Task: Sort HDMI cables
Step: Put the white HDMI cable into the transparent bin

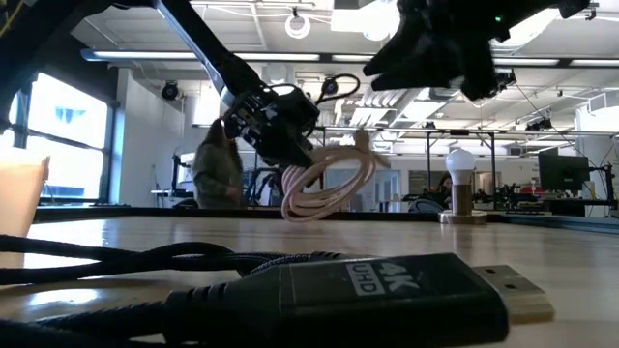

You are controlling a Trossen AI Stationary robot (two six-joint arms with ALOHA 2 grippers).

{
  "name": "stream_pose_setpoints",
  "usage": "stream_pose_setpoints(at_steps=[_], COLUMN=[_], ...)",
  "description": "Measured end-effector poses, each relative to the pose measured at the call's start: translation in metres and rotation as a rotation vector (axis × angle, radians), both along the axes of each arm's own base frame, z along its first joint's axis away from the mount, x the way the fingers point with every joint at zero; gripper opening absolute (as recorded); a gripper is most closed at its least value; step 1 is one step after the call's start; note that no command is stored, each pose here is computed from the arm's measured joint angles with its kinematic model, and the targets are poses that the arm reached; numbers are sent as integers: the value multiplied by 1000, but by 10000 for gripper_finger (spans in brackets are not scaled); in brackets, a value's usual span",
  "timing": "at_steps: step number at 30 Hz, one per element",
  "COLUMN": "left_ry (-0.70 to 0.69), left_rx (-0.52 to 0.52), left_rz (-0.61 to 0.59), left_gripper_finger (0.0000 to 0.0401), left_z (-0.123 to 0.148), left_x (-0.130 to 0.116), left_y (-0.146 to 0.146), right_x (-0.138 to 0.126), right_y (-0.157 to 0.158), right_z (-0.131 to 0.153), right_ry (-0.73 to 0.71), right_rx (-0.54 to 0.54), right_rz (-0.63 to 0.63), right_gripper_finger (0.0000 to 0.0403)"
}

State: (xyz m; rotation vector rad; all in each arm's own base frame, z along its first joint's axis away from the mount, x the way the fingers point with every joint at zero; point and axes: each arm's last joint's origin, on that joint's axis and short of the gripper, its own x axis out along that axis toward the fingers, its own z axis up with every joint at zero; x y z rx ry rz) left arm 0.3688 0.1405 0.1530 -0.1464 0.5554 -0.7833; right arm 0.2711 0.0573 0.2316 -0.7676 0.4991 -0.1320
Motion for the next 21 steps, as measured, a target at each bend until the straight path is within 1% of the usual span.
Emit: stream_pose_setpoints(at_steps=[3,9,12,16,21], left_ry=[-35,-56,-74,-77,-77], left_rx=[-28,-48,-60,-71,-73], left_rz=[-30,-61,-84,-105,-116], left_gripper_finger=[15,15,15,15,15], left_z=[4,8,9,9,9], left_x=[3,6,8,10,11], left_y=[-5,-13,-17,-23,-28], right_x=[-2,-4,-6,-8,-9], right_y=[4,7,6,5,5], right_z=[-3,-3,-5,-9,-11], right_ry=[65,70,90,144,145], right_rx=[-70,-163,-169,-180,-122], right_rz=[80,20,-6,-7,-21], right_gripper_finger=[190,189,190,188,190])
